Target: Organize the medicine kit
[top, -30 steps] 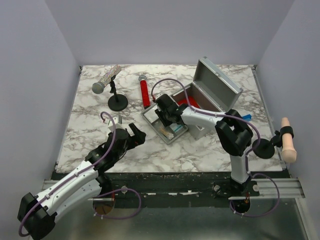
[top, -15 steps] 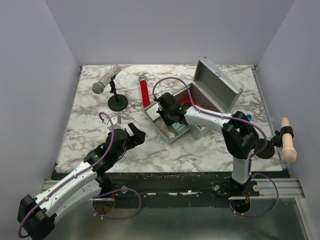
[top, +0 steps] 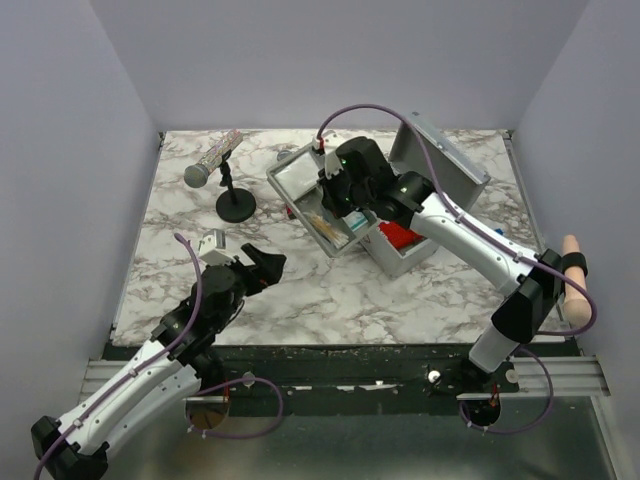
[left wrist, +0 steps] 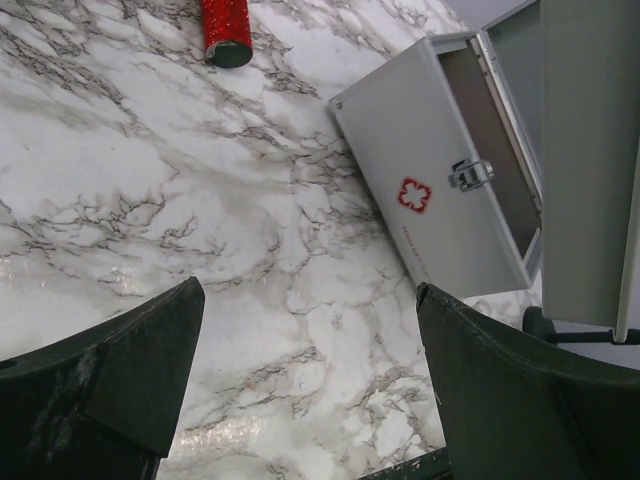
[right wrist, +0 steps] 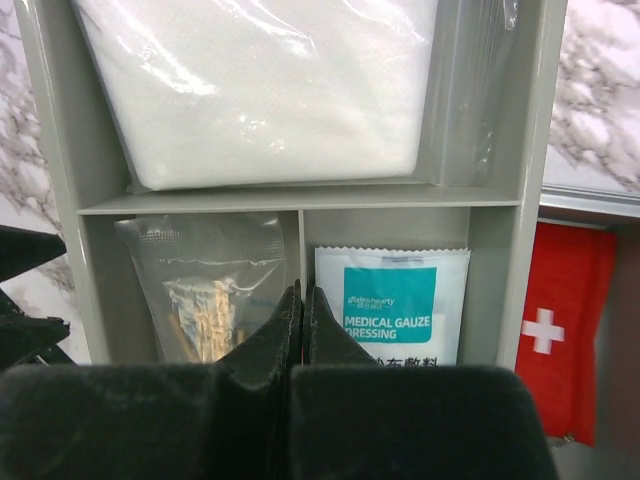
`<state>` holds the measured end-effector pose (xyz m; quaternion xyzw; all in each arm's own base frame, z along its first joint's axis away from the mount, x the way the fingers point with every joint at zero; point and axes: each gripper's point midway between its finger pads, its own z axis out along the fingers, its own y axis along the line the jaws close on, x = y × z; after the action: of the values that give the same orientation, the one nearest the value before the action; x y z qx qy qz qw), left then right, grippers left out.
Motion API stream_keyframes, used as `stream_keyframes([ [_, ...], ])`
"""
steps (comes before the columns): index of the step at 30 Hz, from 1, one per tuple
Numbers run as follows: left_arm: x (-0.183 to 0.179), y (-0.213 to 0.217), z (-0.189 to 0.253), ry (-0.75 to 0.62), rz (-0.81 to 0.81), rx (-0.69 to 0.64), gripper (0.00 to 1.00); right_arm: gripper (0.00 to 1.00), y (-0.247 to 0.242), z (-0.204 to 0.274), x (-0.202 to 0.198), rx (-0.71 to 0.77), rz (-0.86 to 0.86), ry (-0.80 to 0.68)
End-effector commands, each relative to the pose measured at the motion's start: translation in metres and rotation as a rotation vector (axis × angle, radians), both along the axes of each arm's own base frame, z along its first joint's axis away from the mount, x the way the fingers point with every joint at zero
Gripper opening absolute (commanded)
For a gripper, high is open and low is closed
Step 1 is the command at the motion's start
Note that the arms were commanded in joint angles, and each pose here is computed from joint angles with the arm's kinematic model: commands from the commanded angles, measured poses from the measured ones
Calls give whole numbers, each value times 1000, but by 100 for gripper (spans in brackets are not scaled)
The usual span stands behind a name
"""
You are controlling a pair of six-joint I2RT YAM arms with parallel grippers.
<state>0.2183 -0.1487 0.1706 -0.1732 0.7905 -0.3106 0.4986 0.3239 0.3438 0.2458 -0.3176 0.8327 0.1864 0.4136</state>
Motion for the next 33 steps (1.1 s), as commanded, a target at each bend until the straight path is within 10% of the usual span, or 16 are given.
stream_keyframes([
  [1, 1, 2, 2, -18, 18, -17, 98, 1, -31, 24, -1, -94, -60, -38],
  [33, 0, -17, -26, 65, -63, 21, 98, 1, -170, -88, 59, -459, -214, 41],
])
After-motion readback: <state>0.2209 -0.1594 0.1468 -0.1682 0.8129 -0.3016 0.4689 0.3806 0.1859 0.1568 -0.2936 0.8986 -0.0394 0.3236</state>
